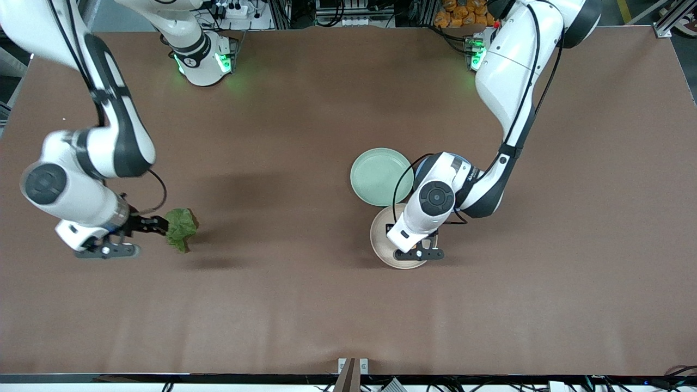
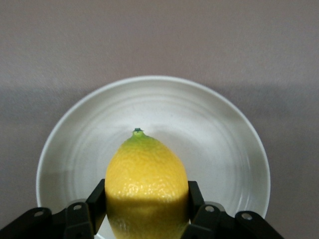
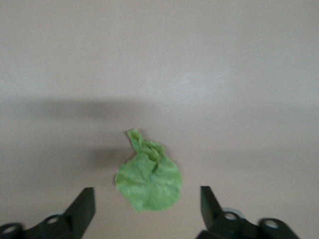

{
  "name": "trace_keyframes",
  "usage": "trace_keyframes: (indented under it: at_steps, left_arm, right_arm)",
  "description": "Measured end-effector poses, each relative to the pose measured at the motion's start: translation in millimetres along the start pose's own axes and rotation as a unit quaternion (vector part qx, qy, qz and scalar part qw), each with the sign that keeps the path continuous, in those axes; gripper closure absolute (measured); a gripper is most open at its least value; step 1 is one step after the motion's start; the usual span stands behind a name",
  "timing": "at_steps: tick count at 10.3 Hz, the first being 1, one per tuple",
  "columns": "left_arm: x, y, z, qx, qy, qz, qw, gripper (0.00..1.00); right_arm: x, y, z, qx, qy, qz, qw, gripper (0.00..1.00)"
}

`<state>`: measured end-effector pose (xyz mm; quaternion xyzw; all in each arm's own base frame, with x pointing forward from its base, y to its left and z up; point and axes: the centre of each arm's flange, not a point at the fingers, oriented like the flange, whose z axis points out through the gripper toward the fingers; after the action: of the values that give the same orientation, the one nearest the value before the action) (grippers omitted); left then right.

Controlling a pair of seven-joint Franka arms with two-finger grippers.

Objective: Pick lemon and lettuce from plates
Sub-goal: 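Lift the lemon off the white plate with the left gripper and set it down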

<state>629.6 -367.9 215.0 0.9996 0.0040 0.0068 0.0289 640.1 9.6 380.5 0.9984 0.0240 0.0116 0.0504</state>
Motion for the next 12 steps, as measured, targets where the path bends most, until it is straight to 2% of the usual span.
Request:
trace_keyframes:
  at_steps: [2,4,6,9,12]
  left_arm:
    - [11.9,-14.3,-31.8,0.005,0.003,-0.014,1.0,0.33]
    - [27.0,-54.5,-78.8,0.019,-0.008,-0.042,0.999,0.33]
    - [33.8,-104.1,-102.8,0.035,-0.028,-0.055,0.997,0.33]
    - [30.5,-181.9,-101.5,0.044,-0.054,-0.025,0.997,0.33]
    - [26.6,-263.3,-95.9,0.055,-0.076,0.032,0.995,0.33]
  right_arm:
    - [-19.6,6.7,-74.9,-0.008,0.013,0.008,1.0,0.0]
    - [-40.0,7.7,-125.8,0.013,0.012,0.023,1.0,0.0]
    - [-52.3,8.9,-167.3,0.029,0.011,0.032,0.999,0.0]
    - [-68.0,13.6,-210.9,0.029,0.026,0.036,0.999,0.0]
    - [-83.7,18.4,-250.7,0.028,0.021,0.038,0.999,0.0]
